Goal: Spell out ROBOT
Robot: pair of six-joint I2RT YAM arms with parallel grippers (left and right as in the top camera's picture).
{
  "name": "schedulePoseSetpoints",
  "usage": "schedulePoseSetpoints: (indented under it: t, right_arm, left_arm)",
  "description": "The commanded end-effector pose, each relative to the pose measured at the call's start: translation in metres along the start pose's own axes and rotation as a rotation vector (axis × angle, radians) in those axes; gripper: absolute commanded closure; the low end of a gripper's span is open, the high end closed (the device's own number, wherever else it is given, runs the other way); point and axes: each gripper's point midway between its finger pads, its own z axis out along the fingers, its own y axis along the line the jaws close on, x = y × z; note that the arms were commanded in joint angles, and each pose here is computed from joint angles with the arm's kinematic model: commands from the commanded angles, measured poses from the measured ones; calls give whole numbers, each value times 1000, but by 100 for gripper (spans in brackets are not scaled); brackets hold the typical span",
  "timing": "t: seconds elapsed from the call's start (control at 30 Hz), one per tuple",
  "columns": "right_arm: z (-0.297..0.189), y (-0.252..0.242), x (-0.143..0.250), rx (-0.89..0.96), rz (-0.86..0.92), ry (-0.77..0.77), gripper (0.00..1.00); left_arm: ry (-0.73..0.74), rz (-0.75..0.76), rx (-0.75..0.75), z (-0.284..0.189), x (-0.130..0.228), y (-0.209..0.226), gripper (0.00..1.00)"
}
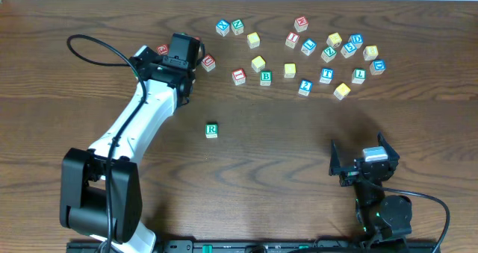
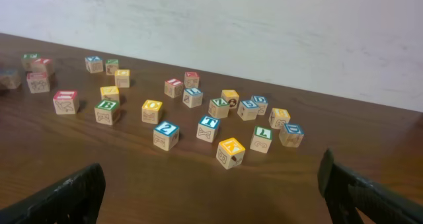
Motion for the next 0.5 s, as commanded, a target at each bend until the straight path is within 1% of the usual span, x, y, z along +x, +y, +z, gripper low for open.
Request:
schedulePoseSetpoints:
  t: [0.0, 0.23, 0.47]
  right_arm:
    - [0, -2, 1, 6, -10, 0, 1]
    - [0, -2, 1, 6, -10, 0, 1]
    - [0, -2, 1, 6, -10, 0, 1]
  left_arm:
    - [-15, -12, -5, 3, -14, 0, 35]
    - [-8, -24, -38, 15, -16, 9, 35]
    - [3, -14, -19, 21, -13, 3, 35]
